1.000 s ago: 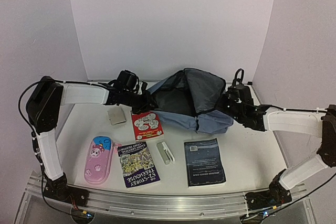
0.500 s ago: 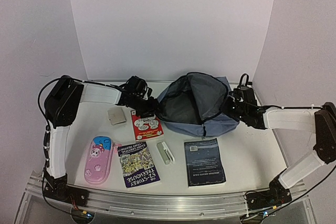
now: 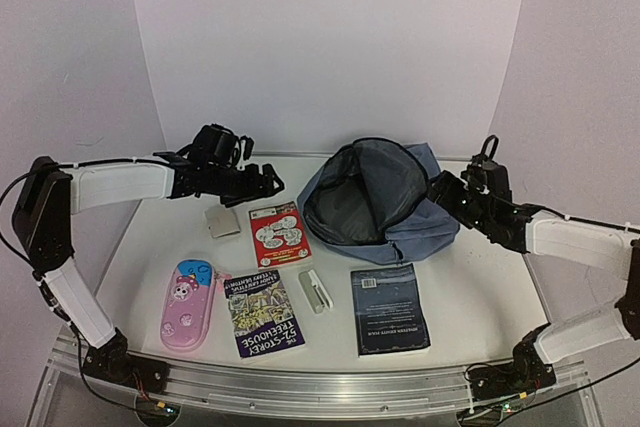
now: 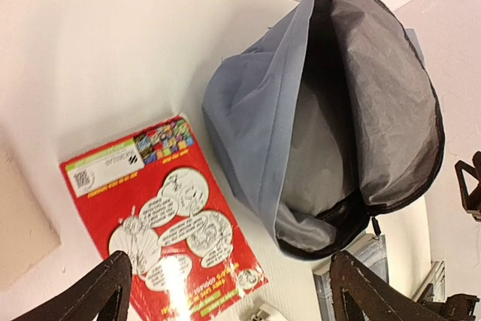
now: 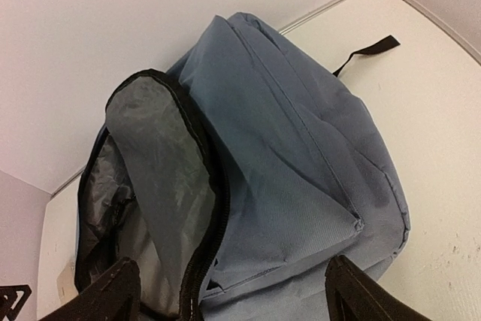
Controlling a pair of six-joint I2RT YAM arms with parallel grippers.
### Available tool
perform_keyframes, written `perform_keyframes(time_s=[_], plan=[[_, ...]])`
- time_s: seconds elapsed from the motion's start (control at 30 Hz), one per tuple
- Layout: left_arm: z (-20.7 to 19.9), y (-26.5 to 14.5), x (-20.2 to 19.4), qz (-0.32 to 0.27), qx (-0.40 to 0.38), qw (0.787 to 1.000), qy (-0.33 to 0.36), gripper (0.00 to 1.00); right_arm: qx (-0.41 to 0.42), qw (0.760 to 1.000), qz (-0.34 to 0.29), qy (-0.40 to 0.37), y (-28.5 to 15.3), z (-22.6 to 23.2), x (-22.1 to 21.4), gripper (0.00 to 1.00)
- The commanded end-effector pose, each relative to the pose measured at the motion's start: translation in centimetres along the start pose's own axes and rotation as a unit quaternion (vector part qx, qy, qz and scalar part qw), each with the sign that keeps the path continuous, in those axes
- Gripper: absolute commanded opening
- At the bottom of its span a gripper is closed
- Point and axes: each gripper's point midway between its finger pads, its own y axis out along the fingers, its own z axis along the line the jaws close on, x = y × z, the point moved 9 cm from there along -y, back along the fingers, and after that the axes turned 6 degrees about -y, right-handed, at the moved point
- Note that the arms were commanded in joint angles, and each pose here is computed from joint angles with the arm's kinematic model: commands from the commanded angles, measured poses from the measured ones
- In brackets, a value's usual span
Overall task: Pack the student bag
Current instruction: Pick up the book from the center of the board.
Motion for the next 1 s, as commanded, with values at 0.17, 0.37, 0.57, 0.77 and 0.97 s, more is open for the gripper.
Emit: perform_keyframes(time_s=[0.17,0.37,0.57,0.77,0.97], plan=[[0.6,-3.3,-4.1,0.011,-0.007,0.998,-0.057,0.91,0.151,0.982,0.091,-0.063,-4.3,2.2,0.1,0.98],[-1.6,-3.0,-8.4,0.069,-0.011,0.995,-0.065,0.89,0.175,0.956,0.235,-0.037,-5.5,0.0,-5.2,0.98],[-3.2,-2.8,-11.6,0.107,-0.05,0.988,-0.099,0.88,0.107,0.94,0.323,-0.014,-6.7,-3.5,-9.9,0.96],[-5.2,-1.6,-14.5,0.141,-0.054,0.983,-0.108,0.83,0.068,0.922,0.381,0.002,-6.7,-5.9,-13.4,0.95],[-7.6,0.5,-17.1,0.179,-0.069,0.976,-0.104,0.8,0.09,0.912,0.4,-0.008,-6.7,-6.2,-14.6,0.91]])
